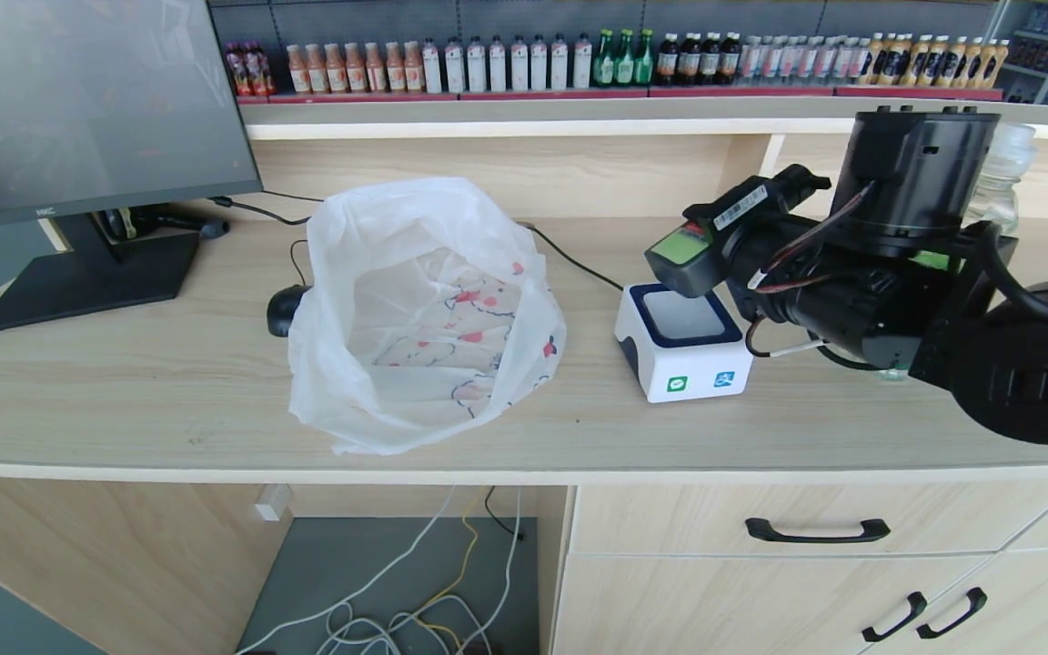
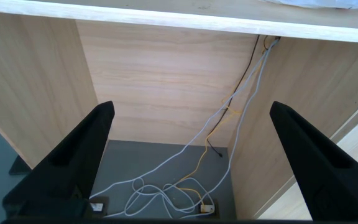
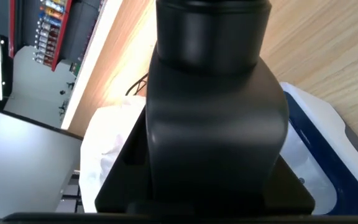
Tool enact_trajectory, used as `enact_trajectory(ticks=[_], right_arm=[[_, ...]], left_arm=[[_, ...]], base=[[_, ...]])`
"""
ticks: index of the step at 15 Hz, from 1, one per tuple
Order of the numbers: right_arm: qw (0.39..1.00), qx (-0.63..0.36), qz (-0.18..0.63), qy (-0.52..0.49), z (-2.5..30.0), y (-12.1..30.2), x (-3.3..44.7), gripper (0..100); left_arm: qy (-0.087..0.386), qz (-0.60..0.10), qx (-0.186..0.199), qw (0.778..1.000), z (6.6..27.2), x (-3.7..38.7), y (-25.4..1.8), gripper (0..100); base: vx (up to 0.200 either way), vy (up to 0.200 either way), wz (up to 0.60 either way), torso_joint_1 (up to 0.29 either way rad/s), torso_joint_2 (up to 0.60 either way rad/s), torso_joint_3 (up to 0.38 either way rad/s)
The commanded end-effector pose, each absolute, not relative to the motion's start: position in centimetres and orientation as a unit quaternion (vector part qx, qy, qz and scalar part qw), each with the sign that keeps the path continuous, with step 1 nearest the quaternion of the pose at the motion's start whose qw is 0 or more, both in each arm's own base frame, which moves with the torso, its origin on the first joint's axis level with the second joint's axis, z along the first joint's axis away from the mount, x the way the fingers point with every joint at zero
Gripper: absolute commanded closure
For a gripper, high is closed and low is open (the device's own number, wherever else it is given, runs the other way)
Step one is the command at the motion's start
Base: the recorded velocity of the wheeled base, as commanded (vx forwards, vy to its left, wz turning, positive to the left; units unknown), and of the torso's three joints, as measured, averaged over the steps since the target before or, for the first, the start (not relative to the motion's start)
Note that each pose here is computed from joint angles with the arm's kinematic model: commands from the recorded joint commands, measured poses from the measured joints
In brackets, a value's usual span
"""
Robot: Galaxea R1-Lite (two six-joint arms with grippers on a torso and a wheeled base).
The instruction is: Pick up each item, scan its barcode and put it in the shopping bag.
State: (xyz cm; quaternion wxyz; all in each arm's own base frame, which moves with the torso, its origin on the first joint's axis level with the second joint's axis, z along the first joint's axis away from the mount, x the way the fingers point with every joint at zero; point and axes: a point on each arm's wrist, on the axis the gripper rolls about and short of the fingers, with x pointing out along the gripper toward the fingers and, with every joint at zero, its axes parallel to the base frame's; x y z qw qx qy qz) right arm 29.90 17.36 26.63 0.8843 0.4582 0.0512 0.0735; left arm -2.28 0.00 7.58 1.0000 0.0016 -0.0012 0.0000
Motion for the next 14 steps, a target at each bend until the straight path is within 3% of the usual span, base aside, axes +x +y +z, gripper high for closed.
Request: enact_trajectory(ticks=[1, 11, 14], right_arm=[[0.884, 0.459, 0.084, 0.032, 28.1, 17.2, 29.5, 100], [0.921, 0.364, 0.141, 0.0, 31.2, 21.3, 21.7, 100], [0.93, 0.319, 0.17, -0.06, 31.7, 21.8, 21.0, 100]], left_arm=[[-0.002, 0.0, 0.002, 1.0, 7.6, -2.3, 0.0, 0], [-0.002, 0.0, 0.002, 1.0, 7.6, -2.3, 0.0, 0], [-0.002, 0.0, 0.002, 1.0, 7.6, -2.3, 0.0, 0]], base=[[0.0, 0.0, 0.0, 0.0, 0.0, 0.0], [0.0, 0.0, 0.0, 0.0, 0.0, 0.0], [0.0, 0.0, 0.0, 0.0, 0.0, 0.0]])
